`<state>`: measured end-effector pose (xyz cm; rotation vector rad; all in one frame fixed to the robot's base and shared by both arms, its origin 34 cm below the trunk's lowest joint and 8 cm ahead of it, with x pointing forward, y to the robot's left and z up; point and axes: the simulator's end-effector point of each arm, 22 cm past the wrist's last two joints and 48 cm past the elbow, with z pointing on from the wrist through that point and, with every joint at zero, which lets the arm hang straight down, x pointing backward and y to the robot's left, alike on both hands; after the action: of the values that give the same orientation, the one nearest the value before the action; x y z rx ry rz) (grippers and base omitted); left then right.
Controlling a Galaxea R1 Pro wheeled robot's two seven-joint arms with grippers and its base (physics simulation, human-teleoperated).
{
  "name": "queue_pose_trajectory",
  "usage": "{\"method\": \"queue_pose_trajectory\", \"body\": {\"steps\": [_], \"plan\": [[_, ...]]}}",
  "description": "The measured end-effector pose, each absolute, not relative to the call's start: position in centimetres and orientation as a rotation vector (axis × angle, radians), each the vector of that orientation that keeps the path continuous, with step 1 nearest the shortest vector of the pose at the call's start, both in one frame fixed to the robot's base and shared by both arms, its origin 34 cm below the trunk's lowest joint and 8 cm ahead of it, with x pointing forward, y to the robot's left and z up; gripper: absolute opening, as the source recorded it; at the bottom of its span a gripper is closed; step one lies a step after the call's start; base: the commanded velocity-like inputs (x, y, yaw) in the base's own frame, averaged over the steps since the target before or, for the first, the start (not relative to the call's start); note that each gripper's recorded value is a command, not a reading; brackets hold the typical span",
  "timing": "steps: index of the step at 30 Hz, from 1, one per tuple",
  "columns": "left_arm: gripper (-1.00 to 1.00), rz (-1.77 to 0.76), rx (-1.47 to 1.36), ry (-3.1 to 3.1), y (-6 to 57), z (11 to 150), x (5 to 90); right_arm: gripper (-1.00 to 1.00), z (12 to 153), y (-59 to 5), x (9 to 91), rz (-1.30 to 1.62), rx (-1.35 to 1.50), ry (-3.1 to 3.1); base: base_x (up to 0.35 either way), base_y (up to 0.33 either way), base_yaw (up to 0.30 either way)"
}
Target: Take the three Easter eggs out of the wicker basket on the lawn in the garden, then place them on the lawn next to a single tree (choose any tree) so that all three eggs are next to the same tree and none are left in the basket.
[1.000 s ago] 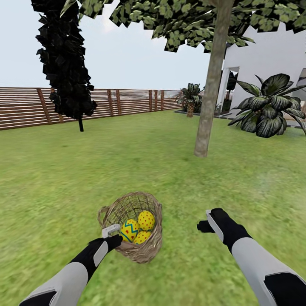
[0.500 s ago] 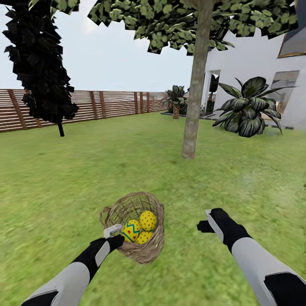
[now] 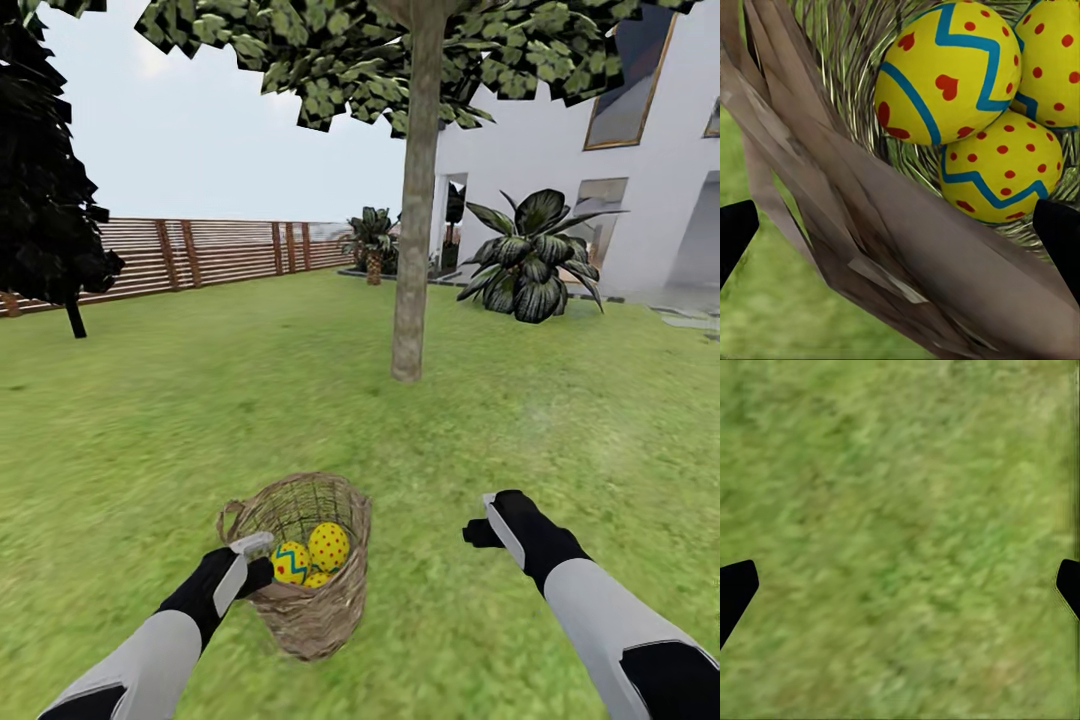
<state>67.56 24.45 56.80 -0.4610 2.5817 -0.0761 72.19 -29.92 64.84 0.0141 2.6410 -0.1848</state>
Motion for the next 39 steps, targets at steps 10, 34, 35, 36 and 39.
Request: {"method": "queue_pose_trajectory", "body": {"steps": [10,34,35,36,39], "plan": [[-1.0,-0.099,-0.464,2.567,23.7,57.4,67.8,1.0,65.4,-29.7,72.3,-0.184,0.011,2.63,0.339,0.0,-0.252],[-1.0,-0.105,-0.467,2.528,23.9,58.9,68.4,1.0,66.9,-29.3,72.5,-0.18,0.007,2.606,0.34,0.0,-0.229],[-1.0,-0.105,-0.468,2.527,23.9,59.0,68.5,1.0,66.9,-29.4,72.5,-0.181,0.007,2.604,0.34,0.0,-0.216],[-1.0,-0.103,-0.468,2.526,24.0,59.1,68.5,1.0,67.0,-29.4,72.5,-0.18,0.008,2.604,0.339,0.0,-0.085],[-1.0,-0.094,-0.473,2.504,24.5,59.3,68.8,1.0,67.0,-29.3,72.5,-0.178,0.008,2.603,0.339,0.0,0.043]]}}
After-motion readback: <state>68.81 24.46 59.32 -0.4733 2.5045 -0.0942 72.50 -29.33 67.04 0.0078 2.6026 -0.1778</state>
